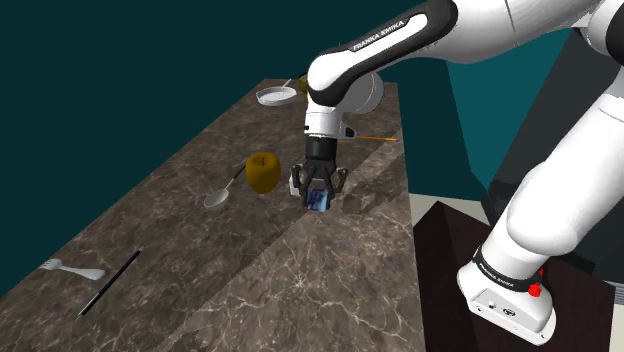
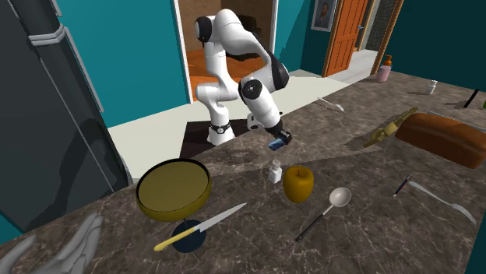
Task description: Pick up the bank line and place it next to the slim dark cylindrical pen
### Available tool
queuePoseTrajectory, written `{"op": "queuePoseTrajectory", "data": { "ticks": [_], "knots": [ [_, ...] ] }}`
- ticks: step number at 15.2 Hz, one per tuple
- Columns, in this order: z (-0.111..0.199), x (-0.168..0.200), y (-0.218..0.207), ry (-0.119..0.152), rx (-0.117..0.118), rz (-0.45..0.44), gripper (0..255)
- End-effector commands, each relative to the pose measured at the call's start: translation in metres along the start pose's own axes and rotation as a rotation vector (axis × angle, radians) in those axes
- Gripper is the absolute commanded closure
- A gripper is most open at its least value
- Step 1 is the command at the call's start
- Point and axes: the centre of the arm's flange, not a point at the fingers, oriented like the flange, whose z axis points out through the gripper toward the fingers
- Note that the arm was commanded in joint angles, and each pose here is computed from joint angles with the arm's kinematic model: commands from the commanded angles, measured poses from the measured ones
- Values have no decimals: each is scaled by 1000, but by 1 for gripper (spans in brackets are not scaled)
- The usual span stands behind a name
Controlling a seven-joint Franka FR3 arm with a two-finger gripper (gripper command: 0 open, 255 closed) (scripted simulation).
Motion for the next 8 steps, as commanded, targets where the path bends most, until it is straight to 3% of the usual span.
{"op": "queuePoseTrajectory", "data": {
  "ticks": [1, 8],
  "knots": [
    [9, -14, -23, -1, 1, 1, 255],
    [38, -58, -98, -1, 1, 1, 255]
  ]
}}
